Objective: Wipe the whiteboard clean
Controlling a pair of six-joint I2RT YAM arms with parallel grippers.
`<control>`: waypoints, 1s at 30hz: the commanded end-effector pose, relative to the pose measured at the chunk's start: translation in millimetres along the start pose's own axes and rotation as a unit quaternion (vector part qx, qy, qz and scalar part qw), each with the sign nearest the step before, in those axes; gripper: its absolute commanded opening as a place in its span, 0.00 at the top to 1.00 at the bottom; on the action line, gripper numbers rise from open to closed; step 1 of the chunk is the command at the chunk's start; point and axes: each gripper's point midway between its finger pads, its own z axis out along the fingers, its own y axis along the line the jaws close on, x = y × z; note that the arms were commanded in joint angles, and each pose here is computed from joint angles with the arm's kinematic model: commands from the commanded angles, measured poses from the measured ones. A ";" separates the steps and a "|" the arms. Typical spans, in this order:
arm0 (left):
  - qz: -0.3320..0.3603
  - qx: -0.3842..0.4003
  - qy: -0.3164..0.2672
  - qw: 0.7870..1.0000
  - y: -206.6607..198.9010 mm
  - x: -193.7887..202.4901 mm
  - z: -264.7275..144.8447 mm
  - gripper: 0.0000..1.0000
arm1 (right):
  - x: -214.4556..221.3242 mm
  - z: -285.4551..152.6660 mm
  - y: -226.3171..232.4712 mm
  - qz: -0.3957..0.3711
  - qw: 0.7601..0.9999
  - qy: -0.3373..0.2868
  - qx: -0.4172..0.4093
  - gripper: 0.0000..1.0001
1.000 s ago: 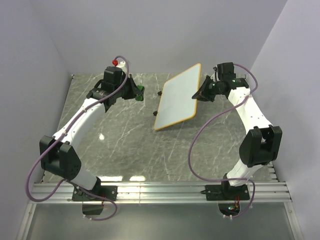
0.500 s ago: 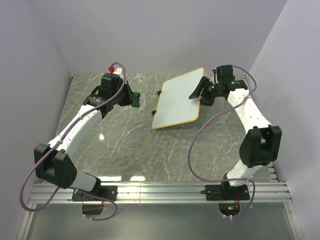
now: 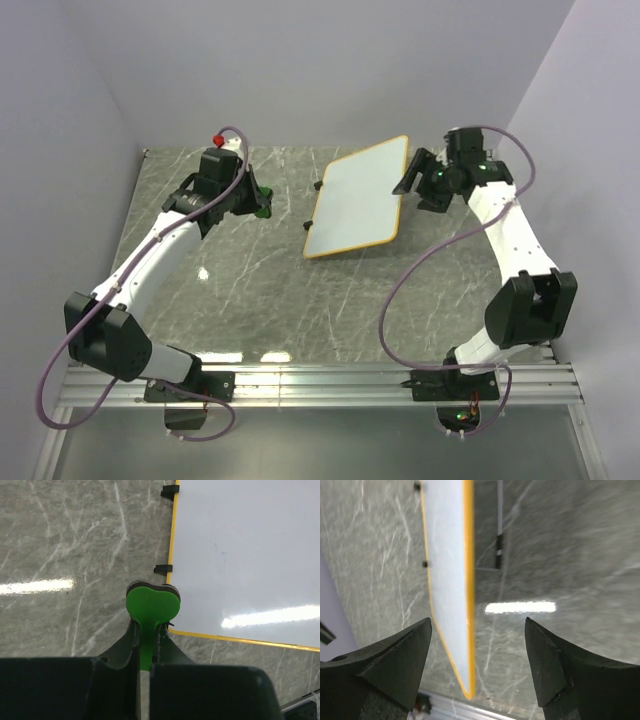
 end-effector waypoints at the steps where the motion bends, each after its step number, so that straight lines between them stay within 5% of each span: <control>1: 0.008 -0.010 -0.043 0.999 -1.4 -25.9 -26.9 1.00 | -26.8 -56.0 -18.2 -0.007 0.995 -0.091 0.041 0.18; 9: 0.012 -0.044 -0.050 0.998 9.5 -32.4 -37.9 1.00 | 3.6 -115.2 -28.3 0.025 0.986 -0.164 0.033 0.19; 12: 0.016 -0.138 -0.063 0.988 46.5 -33.3 -35.6 1.00 | 24.2 -146.7 -22.4 0.028 0.980 -0.197 0.002 0.19; 14: 0.019 -0.158 -0.047 0.986 60.6 -26.5 -27.3 1.00 | 35.1 -153.9 -20.4 0.025 0.980 -0.195 -0.010 0.19; 17: 0.002 -0.187 0.011 0.982 84.6 -3.6 -2.9 0.84 | 50.2 -158.0 -25.1 0.016 0.983 -0.185 -0.008 0.19; 21: -0.013 -0.173 0.077 0.982 100.6 39.2 43.4 0.86 | 66.2 -165.1 -37.3 -0.005 0.984 -0.177 0.015 0.19; 28: -0.016 -0.150 0.071 0.986 94.5 30.9 70.1 0.47 | 73.1 -188.0 -17.6 -0.033 0.978 -0.200 -0.038 0.18; 30: -0.017 -0.148 0.060 0.987 89.5 19.7 61.9 0.27 | 71.1 -197.5 -10.4 -0.039 0.974 -0.218 -0.055 0.17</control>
